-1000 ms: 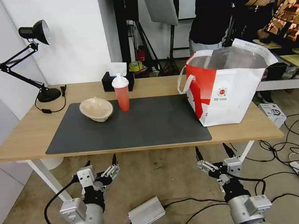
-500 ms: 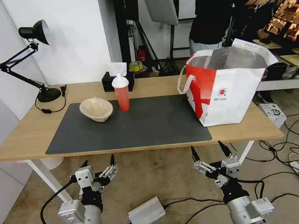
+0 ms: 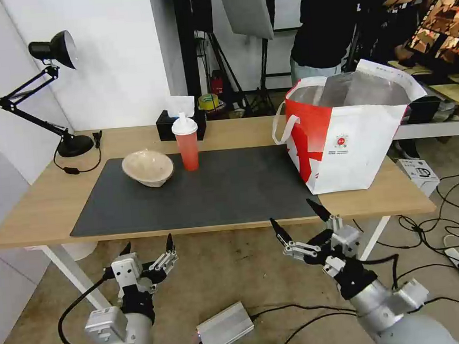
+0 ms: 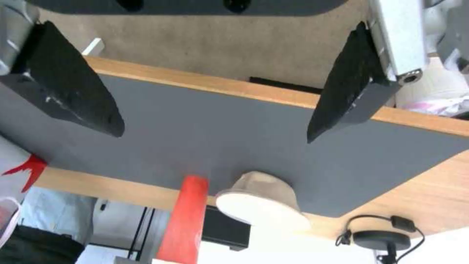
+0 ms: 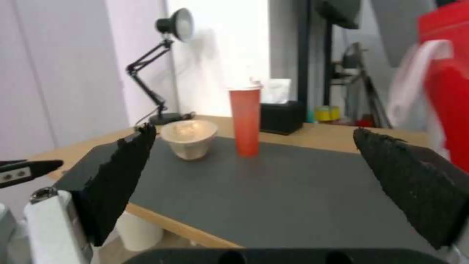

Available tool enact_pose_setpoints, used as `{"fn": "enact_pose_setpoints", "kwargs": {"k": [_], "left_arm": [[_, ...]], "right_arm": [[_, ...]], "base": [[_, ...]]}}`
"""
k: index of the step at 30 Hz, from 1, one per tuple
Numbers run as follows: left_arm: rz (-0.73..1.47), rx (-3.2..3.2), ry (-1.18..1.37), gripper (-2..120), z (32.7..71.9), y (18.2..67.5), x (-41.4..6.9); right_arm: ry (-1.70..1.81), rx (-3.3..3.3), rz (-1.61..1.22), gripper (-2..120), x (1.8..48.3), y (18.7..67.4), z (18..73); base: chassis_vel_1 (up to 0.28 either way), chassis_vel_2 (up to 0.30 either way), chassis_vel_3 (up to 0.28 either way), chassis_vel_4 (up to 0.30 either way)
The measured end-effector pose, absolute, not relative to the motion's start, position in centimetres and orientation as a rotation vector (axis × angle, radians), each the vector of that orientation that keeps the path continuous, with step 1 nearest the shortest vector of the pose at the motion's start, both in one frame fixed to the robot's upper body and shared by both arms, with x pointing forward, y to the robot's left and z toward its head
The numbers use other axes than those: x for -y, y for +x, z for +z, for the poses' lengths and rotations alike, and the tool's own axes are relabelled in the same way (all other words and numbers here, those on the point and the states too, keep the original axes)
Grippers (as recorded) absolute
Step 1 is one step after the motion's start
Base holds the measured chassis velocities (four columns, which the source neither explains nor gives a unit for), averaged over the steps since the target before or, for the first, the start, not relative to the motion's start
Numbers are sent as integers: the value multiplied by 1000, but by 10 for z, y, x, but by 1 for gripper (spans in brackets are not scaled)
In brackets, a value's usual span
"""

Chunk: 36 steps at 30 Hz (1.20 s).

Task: Pick up the trash from the table and place it into the takeout bag.

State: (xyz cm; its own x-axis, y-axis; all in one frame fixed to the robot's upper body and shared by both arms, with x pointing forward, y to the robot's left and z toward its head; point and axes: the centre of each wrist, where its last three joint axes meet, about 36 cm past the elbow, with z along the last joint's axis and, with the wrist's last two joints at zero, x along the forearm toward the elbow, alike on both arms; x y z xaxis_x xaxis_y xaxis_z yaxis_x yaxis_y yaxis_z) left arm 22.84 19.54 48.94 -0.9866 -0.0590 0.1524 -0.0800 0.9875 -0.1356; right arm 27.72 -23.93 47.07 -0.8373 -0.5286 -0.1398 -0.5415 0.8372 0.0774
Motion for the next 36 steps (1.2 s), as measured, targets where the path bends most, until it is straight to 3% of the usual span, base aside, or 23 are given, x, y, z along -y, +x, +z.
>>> {"fn": "enact_pose_setpoints", "kwargs": {"k": [19,36], "left_arm": [[205,2987,137,100,490,228,-198],[203,2980,152,100,487,229,-197]], "right_arm": [[-1032,-2873,133,100,224,364,512],[-1113,-2871,119,100,194,408,521]], "base": [[0,0,0,0],[0,0,0,0]]}}
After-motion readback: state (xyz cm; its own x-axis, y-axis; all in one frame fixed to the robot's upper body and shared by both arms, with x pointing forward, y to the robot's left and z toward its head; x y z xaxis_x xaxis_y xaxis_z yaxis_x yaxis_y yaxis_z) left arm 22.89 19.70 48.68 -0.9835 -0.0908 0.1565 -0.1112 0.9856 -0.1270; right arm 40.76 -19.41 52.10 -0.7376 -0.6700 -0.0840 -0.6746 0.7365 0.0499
